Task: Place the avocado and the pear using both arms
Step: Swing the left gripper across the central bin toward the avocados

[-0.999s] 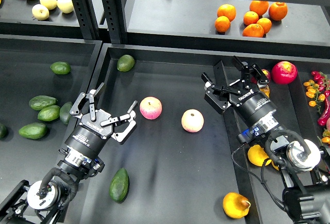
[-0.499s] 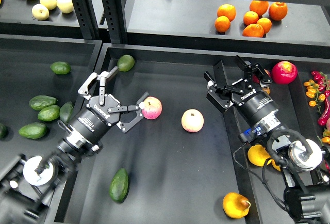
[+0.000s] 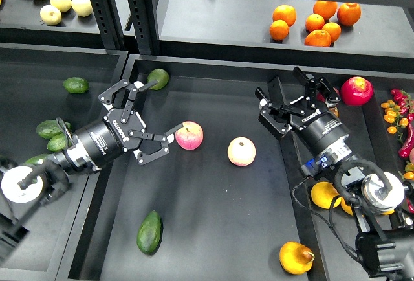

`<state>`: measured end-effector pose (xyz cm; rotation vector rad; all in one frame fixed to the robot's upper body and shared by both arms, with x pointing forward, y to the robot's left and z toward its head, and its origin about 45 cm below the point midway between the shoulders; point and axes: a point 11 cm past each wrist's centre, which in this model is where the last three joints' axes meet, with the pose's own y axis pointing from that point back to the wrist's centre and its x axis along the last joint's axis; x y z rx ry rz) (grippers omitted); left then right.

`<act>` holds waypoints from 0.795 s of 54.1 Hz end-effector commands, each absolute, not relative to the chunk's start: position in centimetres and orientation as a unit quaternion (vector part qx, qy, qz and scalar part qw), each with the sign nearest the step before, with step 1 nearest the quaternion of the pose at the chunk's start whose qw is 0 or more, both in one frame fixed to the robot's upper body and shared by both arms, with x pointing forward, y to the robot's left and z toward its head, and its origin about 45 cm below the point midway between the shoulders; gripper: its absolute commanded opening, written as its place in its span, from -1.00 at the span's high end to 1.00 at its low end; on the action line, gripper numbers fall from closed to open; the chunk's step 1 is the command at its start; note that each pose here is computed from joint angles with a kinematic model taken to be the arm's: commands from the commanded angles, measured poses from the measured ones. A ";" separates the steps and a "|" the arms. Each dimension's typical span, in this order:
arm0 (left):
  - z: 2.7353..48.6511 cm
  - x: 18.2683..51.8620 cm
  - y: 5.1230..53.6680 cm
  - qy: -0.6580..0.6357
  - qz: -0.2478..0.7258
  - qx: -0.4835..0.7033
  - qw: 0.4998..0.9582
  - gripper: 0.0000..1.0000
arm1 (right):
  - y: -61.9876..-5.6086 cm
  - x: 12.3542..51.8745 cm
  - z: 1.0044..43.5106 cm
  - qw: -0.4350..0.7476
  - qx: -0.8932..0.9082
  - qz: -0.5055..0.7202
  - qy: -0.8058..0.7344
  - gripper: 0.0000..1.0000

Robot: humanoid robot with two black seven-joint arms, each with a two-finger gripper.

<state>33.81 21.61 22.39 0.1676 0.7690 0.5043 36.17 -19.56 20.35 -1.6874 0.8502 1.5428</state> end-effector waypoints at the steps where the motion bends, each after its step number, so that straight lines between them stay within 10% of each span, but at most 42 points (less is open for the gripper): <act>1: 23.1 34.3 21.9 0.340 0.236 0.146 0.899 -0.99 | -19.2 37.0 21.3 0.341 -0.655 0.591 0.325 -0.99; 43: 19.3 32.6 17.9 0.085 0.052 0.579 0.809 -0.99 | -19.2 38.8 21.7 0.334 -0.655 0.590 0.333 -0.99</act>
